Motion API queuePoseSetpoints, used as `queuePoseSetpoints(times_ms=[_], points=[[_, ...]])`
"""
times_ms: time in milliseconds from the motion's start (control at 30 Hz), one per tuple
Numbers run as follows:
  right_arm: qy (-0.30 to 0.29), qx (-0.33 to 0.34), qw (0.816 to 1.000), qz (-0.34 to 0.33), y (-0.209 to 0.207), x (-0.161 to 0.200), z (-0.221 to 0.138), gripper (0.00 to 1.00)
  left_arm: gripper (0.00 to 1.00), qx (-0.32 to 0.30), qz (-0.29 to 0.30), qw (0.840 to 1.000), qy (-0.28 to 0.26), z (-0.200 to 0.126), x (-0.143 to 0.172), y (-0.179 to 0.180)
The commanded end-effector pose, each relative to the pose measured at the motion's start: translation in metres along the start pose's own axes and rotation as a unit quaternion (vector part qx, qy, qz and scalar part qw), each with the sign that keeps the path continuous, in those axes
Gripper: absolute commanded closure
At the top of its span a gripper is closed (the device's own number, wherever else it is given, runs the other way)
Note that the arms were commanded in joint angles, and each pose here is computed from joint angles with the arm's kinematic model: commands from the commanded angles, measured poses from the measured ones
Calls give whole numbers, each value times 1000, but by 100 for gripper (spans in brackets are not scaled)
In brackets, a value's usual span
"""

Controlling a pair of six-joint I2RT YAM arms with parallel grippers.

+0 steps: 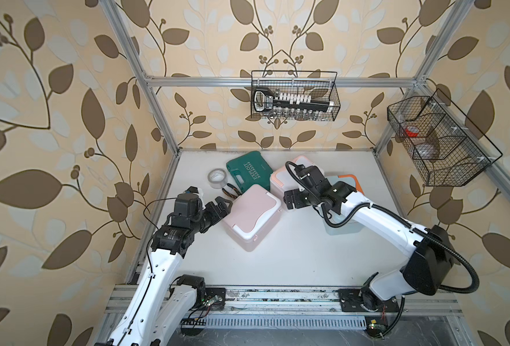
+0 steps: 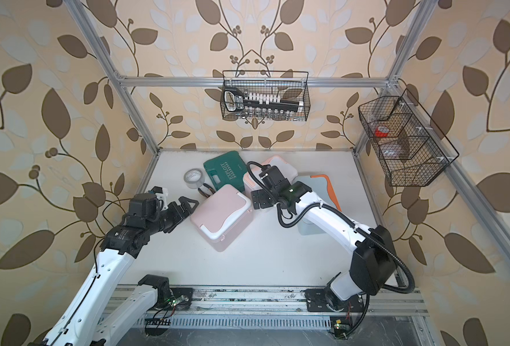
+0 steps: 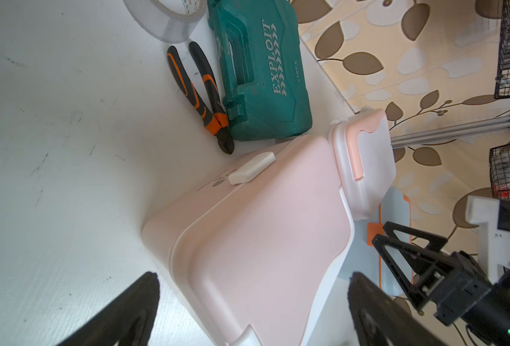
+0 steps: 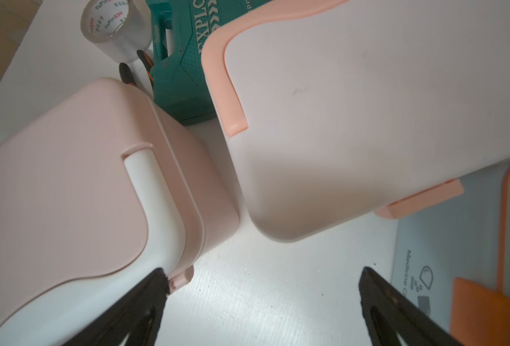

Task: Open first aid kits and take out gauze
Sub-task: Move the first aid kit to the center of the board.

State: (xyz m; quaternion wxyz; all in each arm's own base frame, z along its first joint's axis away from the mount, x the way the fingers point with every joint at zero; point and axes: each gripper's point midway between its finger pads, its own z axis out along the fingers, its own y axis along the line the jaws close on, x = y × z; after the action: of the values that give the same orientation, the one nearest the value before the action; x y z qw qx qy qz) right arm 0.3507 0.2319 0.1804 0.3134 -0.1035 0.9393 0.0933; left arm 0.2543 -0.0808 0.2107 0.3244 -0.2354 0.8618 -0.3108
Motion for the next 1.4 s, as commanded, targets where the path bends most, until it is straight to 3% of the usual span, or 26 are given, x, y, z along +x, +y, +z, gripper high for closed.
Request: queuePoseSetpoints(times_ms=[0, 200, 367, 600, 733, 967, 1133, 1367], points=[[2, 64, 998, -2, -24, -11, 23, 4, 1, 1, 10, 1000, -7, -3, -2, -2], [22, 142, 989, 28, -88, -26, 54, 9, 1, -1, 13, 1000, -9, -8, -1, -2], [18, 147, 987, 69, -133, -48, 54, 9, 1, 1, 11, 1000, -8, -8, 0, -2], [-40, 36, 998, 39, -83, -75, -5, 0, 1, -3, 12, 1000, -10, -7, -1, 0], [-19, 6, 999, 44, -55, -34, -33, 0, 1, -9, 10, 1000, -9, -4, -2, 2], [10, 39, 995, 86, -72, 70, -69, 1, 1, -20, 16, 1000, -13, -4, -4, 5], [5, 59, 987, 152, -88, 96, -83, 0, 1, -21, 14, 1000, -14, 1, -8, 3], [44, 160, 959, 230, -148, 116, -49, 6, 1, -24, 22, 999, -16, 0, -17, -5]])
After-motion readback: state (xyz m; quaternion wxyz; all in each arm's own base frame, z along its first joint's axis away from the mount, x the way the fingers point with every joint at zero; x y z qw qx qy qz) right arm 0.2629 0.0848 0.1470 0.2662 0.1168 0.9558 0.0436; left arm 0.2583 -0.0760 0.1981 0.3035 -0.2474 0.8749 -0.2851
